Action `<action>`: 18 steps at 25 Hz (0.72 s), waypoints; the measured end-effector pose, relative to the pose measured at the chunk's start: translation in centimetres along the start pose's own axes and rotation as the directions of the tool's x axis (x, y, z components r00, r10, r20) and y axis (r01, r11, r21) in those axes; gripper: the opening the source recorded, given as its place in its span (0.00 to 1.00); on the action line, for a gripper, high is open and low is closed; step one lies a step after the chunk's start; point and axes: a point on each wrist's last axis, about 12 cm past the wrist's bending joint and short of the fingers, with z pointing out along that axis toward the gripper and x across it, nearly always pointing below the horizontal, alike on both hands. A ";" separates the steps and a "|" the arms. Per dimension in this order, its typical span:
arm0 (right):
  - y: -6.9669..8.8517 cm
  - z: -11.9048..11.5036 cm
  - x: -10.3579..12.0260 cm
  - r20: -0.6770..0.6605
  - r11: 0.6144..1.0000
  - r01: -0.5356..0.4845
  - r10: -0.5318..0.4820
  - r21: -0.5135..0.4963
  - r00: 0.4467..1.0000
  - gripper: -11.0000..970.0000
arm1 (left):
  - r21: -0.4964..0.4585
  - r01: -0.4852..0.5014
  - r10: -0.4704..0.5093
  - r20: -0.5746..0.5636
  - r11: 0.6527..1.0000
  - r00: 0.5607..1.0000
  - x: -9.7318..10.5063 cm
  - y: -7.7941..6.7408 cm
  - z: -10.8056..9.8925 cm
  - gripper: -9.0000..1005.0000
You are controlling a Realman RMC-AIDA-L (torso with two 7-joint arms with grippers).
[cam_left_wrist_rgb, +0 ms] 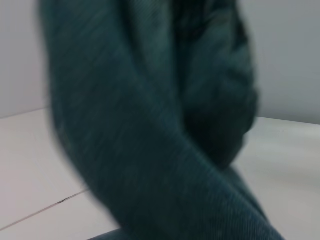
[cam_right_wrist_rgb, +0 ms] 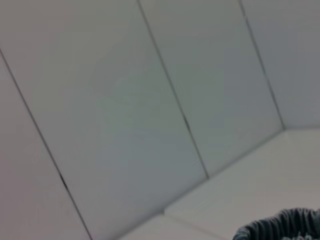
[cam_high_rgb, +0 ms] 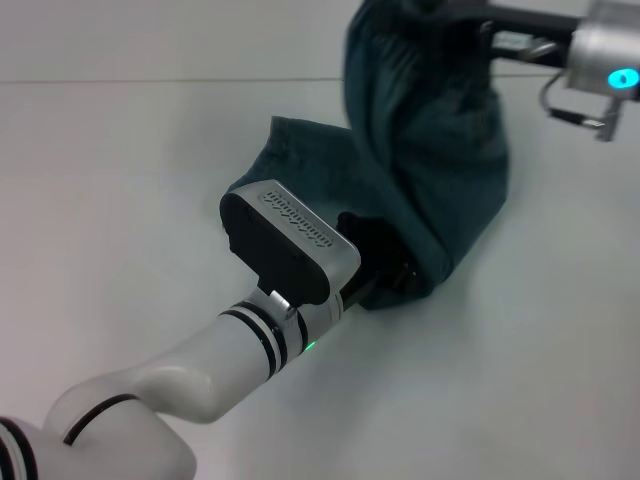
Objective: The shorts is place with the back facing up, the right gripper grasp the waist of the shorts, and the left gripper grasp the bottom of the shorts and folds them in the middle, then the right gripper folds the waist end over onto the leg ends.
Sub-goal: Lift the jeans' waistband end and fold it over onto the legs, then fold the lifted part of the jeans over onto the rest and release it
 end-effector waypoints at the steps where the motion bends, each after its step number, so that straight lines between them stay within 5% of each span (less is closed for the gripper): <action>1: 0.1 0.9 0.1 -0.022 1.000 0.006 -0.005 0.005 1.000 0.13 | -0.001 0.001 -0.001 -0.001 1.000 1.000 0.0 0.0 0.0 0.04; 9: 0.3 6.3 2.1 -0.176 0.995 0.029 -0.012 0.095 0.984 0.14 | -0.020 0.020 -0.020 -0.006 1.000 1.000 0.7 0.1 -0.6 0.04; 18: -0.2 3.0 2.4 -0.059 0.995 -0.043 0.049 0.093 0.997 0.16 | -0.156 0.036 -0.041 -0.033 0.987 0.999 2.8 1.8 -2.6 0.05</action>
